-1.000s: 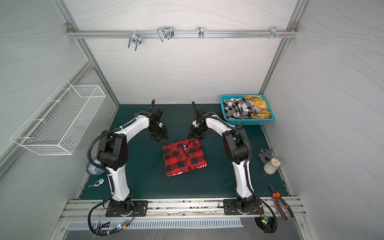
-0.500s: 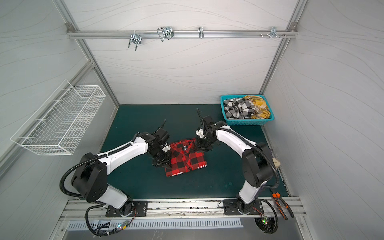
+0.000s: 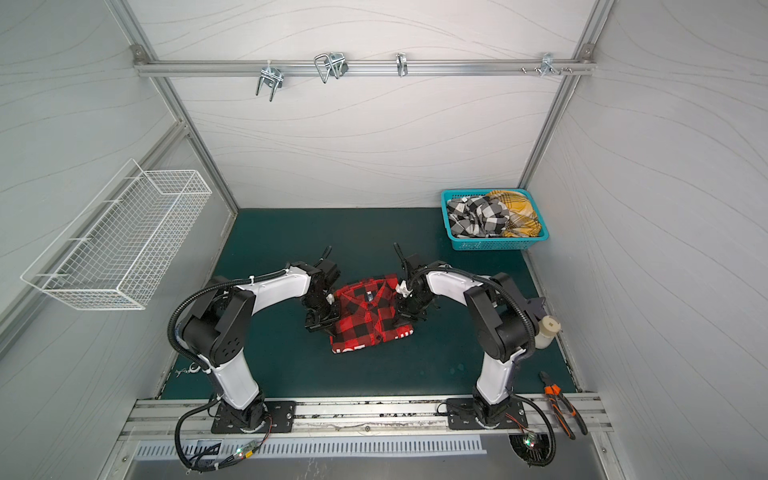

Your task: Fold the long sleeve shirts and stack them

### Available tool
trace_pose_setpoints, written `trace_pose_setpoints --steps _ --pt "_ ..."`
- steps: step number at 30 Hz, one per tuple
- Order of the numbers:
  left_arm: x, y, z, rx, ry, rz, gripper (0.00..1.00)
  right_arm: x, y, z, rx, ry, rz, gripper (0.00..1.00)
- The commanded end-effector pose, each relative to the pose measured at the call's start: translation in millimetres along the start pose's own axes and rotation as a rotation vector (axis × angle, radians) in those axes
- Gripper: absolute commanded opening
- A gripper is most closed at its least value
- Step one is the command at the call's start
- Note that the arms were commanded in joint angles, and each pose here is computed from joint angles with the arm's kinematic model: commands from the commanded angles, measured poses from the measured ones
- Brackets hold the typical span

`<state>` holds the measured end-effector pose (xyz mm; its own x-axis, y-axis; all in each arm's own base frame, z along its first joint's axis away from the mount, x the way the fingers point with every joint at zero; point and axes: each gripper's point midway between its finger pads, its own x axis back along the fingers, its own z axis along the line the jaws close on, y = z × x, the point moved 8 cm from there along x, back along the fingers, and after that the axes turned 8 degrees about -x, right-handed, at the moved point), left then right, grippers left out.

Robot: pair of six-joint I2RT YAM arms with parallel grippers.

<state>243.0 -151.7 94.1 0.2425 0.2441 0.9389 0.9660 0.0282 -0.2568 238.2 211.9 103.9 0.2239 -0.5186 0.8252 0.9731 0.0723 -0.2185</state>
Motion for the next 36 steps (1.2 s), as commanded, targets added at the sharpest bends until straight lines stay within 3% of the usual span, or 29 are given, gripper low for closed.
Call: trace_pose_setpoints --steps 1,9,12,15,20,30,36 --pt "7.9 21.3 9.2 -0.027 0.068 -0.065 0.00 4.5 -5.7 5.4 0.014 -0.002 -0.009 0.15" --pt "53.5 42.2 -3.9 -0.062 -0.058 -0.169 0.00 61.8 17.2 33.4 0.034 0.049 -0.140 0.23" --pt "91.5 40.3 -20.7 -0.071 -0.140 -0.249 0.05 69.8 32.6 40.2 0.041 0.052 -0.161 0.24" --pt "108.4 52.6 -34.6 -0.087 -0.176 -0.264 0.04 68.7 45.8 45.6 0.048 0.048 -0.171 0.24" --pt "95.2 87.1 -49.3 -0.081 -0.222 -0.223 0.01 57.2 62.5 48.2 0.034 0.069 -0.156 0.25" --pt "40.2 132.5 -37.7 -0.003 -0.168 -0.149 0.00 8.8 84.4 32.1 -0.015 0.101 -0.063 0.24" --pt "40.0 131.8 -36.2 0.010 -0.176 -0.155 0.00 28.3 81.1 38.7 0.008 0.058 -0.095 0.23"
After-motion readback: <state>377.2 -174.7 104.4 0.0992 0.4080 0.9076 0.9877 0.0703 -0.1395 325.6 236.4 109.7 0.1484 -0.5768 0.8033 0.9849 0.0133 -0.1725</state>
